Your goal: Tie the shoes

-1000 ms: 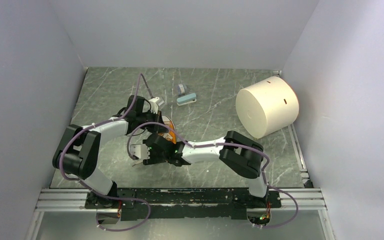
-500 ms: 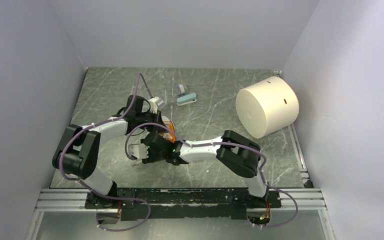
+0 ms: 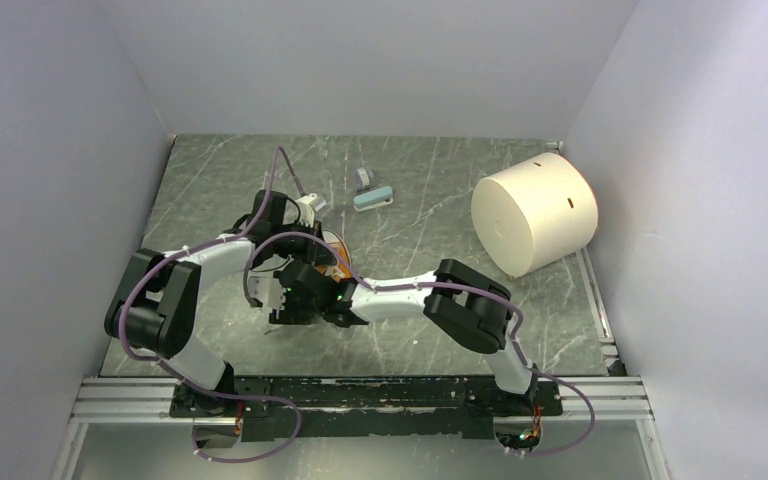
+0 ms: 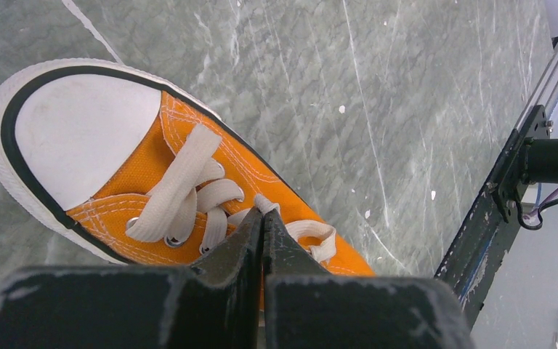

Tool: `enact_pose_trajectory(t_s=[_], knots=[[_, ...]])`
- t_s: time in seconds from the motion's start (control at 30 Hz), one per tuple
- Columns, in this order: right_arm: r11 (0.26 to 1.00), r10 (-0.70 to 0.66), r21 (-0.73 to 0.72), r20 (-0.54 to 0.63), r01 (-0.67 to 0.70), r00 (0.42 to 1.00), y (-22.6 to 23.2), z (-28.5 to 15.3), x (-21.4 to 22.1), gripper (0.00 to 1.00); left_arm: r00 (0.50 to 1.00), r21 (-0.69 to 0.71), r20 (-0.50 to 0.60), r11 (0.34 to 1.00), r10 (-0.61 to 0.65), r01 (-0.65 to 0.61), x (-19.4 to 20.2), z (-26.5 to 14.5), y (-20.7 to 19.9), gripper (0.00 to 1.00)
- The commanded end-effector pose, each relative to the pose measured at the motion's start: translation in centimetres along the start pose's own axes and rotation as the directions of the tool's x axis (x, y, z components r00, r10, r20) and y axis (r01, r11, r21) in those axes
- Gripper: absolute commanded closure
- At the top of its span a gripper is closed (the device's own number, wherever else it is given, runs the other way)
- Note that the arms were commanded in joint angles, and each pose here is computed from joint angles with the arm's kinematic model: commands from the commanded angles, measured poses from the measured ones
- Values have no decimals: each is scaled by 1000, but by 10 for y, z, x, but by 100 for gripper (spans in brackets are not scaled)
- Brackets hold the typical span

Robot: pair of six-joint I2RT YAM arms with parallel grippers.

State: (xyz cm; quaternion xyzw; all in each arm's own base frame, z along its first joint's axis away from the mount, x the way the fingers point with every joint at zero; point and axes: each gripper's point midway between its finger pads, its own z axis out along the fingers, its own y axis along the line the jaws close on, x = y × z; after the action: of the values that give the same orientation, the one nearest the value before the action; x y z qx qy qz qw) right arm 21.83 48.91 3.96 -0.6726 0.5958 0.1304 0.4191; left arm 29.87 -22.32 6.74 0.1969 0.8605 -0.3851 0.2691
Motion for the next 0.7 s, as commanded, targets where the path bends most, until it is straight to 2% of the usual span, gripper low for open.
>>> enact_pose_trajectory(t_s=[0.0, 0.13, 0.2, 0.4, 0.5, 0.67], knots=[[995, 102, -17, 24, -101, 995, 1, 9, -3, 37, 1000, 25, 4, 1000, 7, -8, -2, -3, -4, 95], [991, 115, -71, -7, -115, 993, 17, 15, 13, 38, 1000, 30, 3, 1000, 5, -5, -2, -3, -4, 95], [987, 125, -101, -25, -127, 992, 25, 18, 20, 44, 1000, 30, 2, 1000, 5, -5, -2, -2, -4, 95], [984, 127, -121, -50, -132, 991, 31, 14, 27, 79, 1000, 24, 11, 1000, 20, -20, -4, -4, -4, 95], [989, 106, -101, 18, -104, 994, 8, 6, -12, 98, 1000, 23, 13, 1000, 18, -19, -5, -5, -4, 95], [987, 130, -118, 210, -107, 969, -22, -38, -97, 100, 1000, 24, 21, 999, 23, -23, -8, -8, -6, 95]])
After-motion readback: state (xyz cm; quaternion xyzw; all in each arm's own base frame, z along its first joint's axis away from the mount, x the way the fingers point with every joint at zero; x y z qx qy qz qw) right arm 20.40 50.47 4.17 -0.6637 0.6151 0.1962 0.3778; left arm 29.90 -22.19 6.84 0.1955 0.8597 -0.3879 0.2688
